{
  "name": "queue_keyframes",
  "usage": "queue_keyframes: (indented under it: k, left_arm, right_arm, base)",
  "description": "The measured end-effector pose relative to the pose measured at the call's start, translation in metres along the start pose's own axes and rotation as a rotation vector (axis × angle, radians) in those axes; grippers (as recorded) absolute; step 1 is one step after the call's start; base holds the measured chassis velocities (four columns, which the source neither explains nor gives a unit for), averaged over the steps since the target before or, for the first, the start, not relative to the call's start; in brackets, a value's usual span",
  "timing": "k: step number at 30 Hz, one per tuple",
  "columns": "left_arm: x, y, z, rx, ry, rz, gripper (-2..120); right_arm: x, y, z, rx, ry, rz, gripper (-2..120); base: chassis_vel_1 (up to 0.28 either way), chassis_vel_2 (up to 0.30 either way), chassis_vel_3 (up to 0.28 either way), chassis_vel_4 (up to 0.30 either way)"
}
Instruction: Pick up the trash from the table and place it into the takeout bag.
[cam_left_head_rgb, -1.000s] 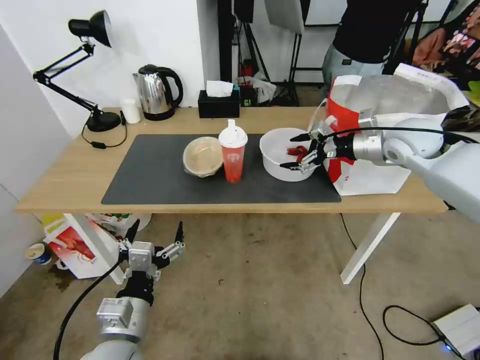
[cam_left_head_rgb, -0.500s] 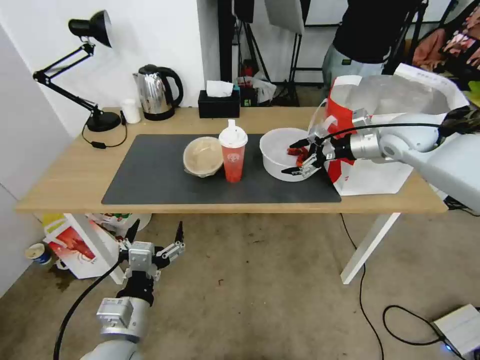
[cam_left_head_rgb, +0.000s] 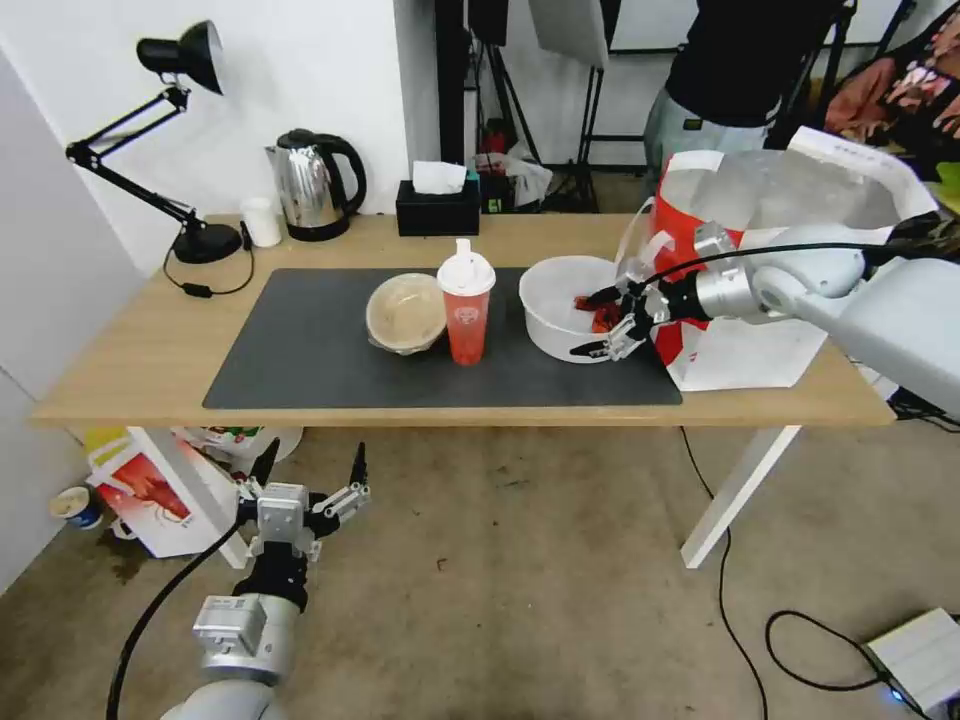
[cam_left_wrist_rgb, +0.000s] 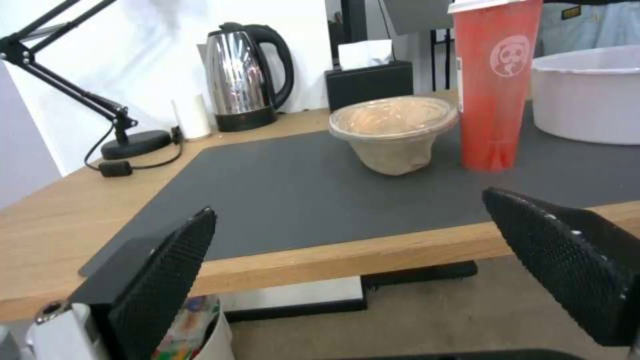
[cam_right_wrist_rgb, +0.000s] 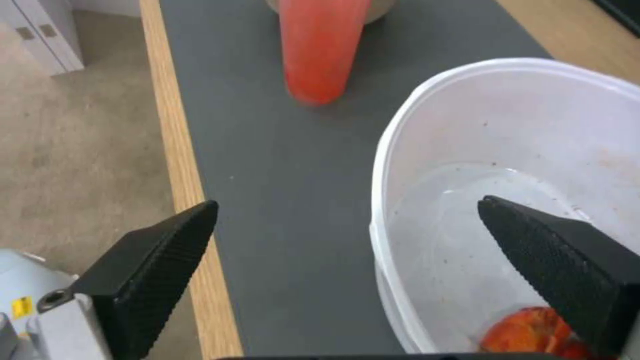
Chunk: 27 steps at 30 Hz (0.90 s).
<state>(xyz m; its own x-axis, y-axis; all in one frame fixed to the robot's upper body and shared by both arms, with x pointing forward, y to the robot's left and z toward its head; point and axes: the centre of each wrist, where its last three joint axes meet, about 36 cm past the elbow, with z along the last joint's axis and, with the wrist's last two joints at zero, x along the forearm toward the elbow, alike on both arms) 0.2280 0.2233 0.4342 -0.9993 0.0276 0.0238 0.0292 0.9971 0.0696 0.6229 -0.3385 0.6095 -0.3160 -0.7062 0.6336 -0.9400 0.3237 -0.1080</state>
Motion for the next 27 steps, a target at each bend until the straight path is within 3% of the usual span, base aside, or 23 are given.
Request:
queue_keyframes:
  k: [15,27]
  left_arm:
    - [0.0,0.0,0.0,0.0,0.0,0.0,100]
    - [0.0,0.0,0.0,0.0,0.0,0.0,100]
  right_arm:
    - [-0.02,-0.017,0.0,-0.003,0.041,0.0,100]
    - [-0.024,-0.019,0.004,-0.004,0.051,-0.004,100]
  base:
    - [0.0,0.0,0.0,0.0]
    - [0.0,0.0,0.0,0.0]
